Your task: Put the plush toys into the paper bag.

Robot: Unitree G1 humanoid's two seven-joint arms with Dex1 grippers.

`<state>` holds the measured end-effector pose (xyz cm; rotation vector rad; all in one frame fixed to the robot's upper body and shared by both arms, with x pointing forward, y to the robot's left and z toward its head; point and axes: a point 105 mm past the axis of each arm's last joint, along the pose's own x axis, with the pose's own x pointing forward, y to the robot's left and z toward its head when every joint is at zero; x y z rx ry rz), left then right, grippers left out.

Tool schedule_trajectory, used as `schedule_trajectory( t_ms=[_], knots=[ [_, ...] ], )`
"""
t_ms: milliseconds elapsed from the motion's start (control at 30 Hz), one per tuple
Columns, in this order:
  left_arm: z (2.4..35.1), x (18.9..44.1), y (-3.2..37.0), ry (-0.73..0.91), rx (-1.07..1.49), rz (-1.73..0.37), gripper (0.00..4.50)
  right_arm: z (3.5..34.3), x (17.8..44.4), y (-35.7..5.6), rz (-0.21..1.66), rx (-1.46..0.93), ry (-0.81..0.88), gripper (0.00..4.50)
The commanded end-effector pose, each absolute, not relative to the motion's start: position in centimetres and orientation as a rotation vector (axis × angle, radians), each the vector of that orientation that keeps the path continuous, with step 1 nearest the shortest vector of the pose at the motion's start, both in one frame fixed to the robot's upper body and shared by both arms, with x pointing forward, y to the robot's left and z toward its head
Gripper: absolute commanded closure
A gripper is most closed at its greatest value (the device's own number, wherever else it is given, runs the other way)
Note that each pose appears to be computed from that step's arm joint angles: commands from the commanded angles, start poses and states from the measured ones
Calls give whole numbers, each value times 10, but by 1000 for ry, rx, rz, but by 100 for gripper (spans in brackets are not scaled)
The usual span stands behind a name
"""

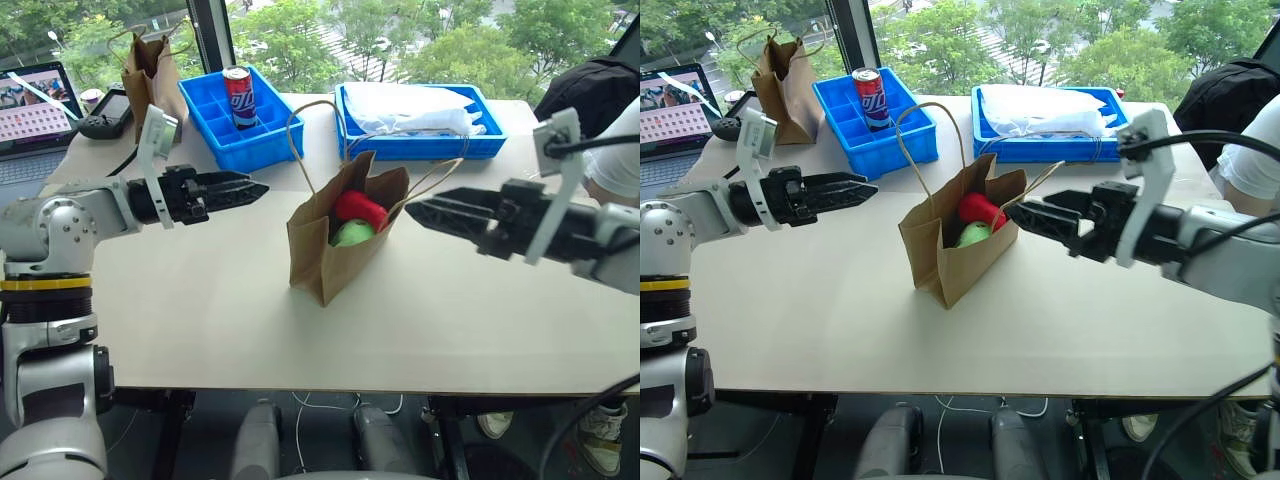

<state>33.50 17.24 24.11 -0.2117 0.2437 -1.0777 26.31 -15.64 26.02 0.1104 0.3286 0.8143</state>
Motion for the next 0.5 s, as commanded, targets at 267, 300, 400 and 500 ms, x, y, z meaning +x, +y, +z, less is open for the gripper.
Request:
schedule_trajectory(
  t_ms=[267,300,400,500],
  knots=[
    [237,305,165,215,-91,-1244,0,231,250,-188,763,-209,403,3],
    [235,301,165,218,-74,-1254,0,223,249,-186,777,-260,397,3],
    [222,297,163,212,-14,-1249,0,208,251,-169,856,-302,297,75],
    [213,293,150,180,-8,-1265,0,202,258,-150,890,-288,174,174]
  ],
)
